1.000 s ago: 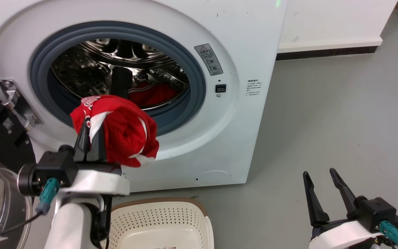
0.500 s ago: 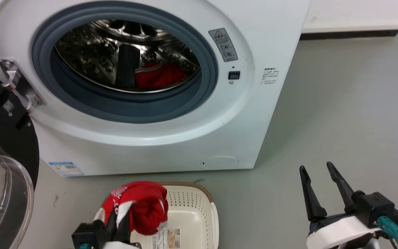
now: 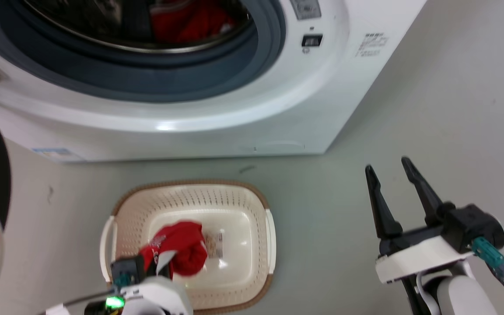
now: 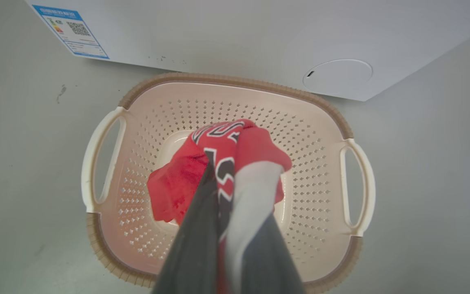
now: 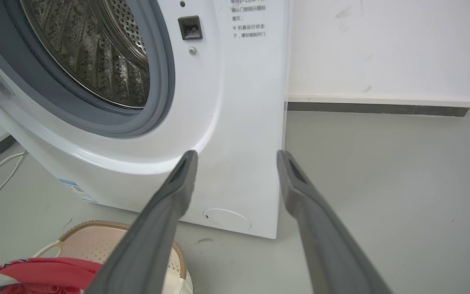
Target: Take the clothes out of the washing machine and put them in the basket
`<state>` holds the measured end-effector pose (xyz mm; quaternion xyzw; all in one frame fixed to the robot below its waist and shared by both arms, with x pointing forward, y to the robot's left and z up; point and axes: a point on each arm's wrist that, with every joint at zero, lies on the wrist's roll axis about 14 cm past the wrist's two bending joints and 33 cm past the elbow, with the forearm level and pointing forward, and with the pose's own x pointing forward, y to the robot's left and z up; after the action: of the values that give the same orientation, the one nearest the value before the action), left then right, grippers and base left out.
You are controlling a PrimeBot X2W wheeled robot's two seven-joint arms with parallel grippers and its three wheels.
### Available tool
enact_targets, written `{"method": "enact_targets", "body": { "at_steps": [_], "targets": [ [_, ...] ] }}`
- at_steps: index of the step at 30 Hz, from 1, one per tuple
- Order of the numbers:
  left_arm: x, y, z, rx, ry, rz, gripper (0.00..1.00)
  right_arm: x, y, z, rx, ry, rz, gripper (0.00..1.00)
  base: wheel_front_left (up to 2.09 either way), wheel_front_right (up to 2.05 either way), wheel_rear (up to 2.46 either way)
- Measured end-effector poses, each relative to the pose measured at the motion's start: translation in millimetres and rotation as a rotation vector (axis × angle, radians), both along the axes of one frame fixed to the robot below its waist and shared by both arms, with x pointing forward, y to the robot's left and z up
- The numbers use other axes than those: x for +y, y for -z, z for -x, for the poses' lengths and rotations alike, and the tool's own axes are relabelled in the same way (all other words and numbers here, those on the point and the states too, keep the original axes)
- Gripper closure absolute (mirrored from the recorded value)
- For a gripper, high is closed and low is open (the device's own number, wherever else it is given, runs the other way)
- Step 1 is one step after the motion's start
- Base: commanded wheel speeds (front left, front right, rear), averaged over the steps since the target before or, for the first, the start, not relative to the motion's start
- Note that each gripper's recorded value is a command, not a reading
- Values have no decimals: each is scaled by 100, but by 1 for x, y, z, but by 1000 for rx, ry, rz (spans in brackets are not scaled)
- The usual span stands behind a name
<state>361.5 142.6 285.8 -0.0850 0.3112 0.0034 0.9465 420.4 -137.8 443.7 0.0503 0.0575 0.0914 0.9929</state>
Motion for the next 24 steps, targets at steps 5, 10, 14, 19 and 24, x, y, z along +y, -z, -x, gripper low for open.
{"method": "enact_targets", "body": {
  "at_steps": [5, 10, 14, 19, 24],
  "targets": [
    [-2, 36, -23, 87, -3, -5, 100, 4, 25, -20, 36, -16, -1, 0, 0, 0, 0],
    [-4, 72, -42, 158, -8, -12, 100, 4, 56, -34, 85, -17, -6, 0, 0, 0, 0],
    [-8, 103, -47, 230, -12, -15, 100, 3, 82, -39, 132, -17, -8, 0, 0, 0, 0],
    [-8, 143, -30, 360, -23, -28, 100, -5, 110, -39, 191, 0, -1, 0, 0, 0, 0],
    [-11, 170, -9, 474, -25, -41, 100, -15, 124, -36, 227, 23, 10, 0, 0, 0, 0]
  ]
}}
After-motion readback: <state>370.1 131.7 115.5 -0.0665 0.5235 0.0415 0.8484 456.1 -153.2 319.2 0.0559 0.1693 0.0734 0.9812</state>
